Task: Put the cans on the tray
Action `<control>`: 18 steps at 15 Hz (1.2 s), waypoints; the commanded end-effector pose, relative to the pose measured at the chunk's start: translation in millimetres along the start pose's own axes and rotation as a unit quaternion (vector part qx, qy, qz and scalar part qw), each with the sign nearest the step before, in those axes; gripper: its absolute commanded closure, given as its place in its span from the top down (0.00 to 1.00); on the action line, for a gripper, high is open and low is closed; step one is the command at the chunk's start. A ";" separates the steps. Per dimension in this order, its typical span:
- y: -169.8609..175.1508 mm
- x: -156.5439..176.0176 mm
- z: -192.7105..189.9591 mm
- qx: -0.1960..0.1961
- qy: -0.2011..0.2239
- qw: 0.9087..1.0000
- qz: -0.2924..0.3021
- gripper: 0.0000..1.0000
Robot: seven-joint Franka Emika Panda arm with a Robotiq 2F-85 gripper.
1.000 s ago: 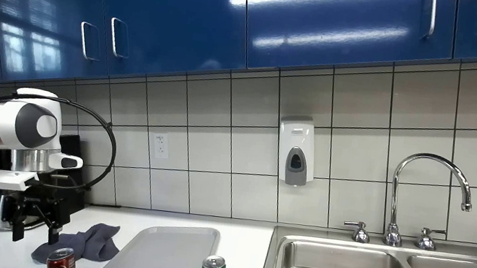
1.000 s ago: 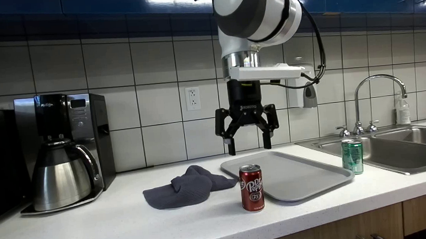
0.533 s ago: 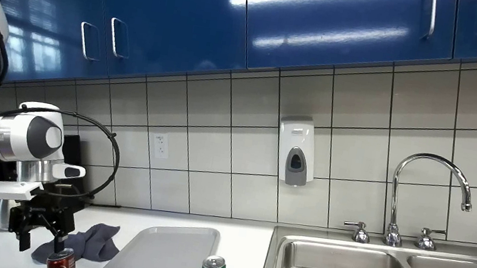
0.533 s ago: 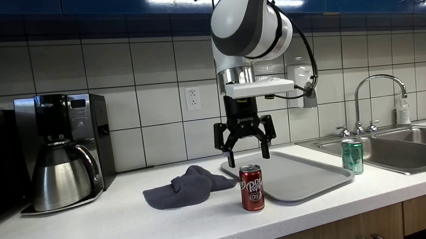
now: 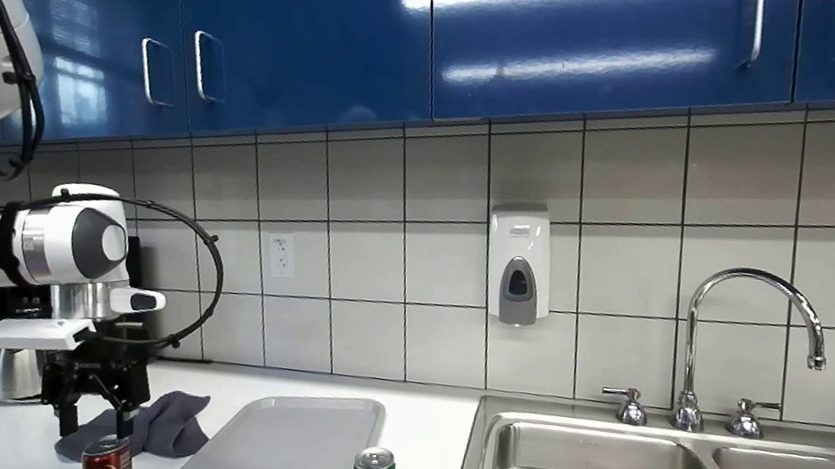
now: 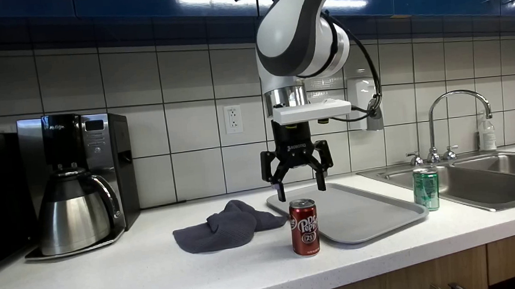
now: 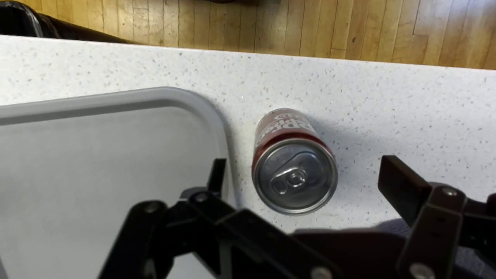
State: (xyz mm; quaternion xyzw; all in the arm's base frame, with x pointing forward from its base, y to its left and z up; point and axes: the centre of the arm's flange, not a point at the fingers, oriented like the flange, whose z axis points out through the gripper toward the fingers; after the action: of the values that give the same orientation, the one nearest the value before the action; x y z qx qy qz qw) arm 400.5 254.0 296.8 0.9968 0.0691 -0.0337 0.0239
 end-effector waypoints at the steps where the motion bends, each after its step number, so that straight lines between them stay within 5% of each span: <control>1: 1.5 12.8 2.2 -0.007 0.007 1.000 0.014 1.00; 18: -0.8 17.7 27.3 0.000 0.007 1.000 0.021 1.00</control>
State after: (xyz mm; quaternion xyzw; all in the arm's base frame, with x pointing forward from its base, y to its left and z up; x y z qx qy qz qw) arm 411.8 249.6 274.0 0.9978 0.0534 -0.0344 0.0185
